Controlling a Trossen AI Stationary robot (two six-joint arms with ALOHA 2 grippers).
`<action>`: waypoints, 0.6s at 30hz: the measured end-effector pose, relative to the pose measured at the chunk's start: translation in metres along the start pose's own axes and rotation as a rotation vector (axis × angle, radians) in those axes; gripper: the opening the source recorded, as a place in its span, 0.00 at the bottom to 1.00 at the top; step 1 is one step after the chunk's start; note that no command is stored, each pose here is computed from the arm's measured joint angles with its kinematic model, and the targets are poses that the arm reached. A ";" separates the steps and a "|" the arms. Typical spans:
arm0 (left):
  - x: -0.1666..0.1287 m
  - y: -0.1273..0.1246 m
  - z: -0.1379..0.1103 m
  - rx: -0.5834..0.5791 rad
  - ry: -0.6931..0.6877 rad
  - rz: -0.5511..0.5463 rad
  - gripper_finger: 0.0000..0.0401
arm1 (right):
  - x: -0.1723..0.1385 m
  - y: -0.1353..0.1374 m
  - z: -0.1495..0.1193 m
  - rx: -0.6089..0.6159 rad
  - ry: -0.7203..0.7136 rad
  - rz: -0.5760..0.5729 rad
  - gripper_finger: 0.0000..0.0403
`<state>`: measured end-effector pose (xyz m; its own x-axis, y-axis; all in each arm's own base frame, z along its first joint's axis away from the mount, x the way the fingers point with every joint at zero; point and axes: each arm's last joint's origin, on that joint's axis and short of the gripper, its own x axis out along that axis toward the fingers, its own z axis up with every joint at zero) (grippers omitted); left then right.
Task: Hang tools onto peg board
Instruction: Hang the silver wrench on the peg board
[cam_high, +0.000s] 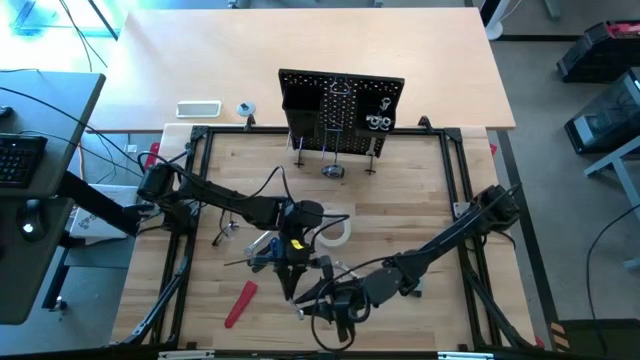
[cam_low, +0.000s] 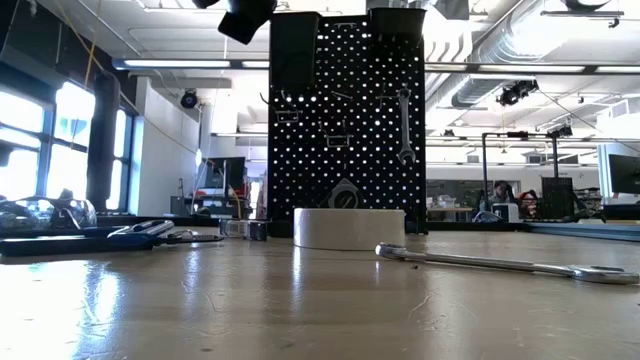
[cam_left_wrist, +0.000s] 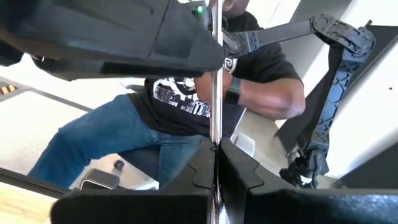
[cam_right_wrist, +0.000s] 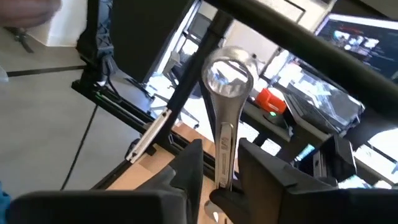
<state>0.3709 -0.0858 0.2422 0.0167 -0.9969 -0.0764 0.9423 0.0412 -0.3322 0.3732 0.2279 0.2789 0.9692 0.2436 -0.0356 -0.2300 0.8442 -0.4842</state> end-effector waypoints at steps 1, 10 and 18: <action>0.000 0.000 0.000 -0.001 0.000 0.000 0.00 | 0.000 0.001 0.000 0.004 0.008 -0.012 0.26; -0.011 0.004 -0.007 -0.052 0.023 0.127 0.00 | -0.020 0.022 0.014 0.019 0.168 -0.196 0.37; -0.033 -0.010 -0.003 0.012 0.146 0.433 0.00 | -0.052 0.044 0.029 0.050 0.323 -0.380 0.37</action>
<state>0.3605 -0.0530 0.2454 0.3637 -0.8680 -0.3382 0.8627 0.4508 -0.2292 0.3103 0.2666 0.2850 0.9612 -0.2393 -0.1372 0.1486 0.8683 -0.4733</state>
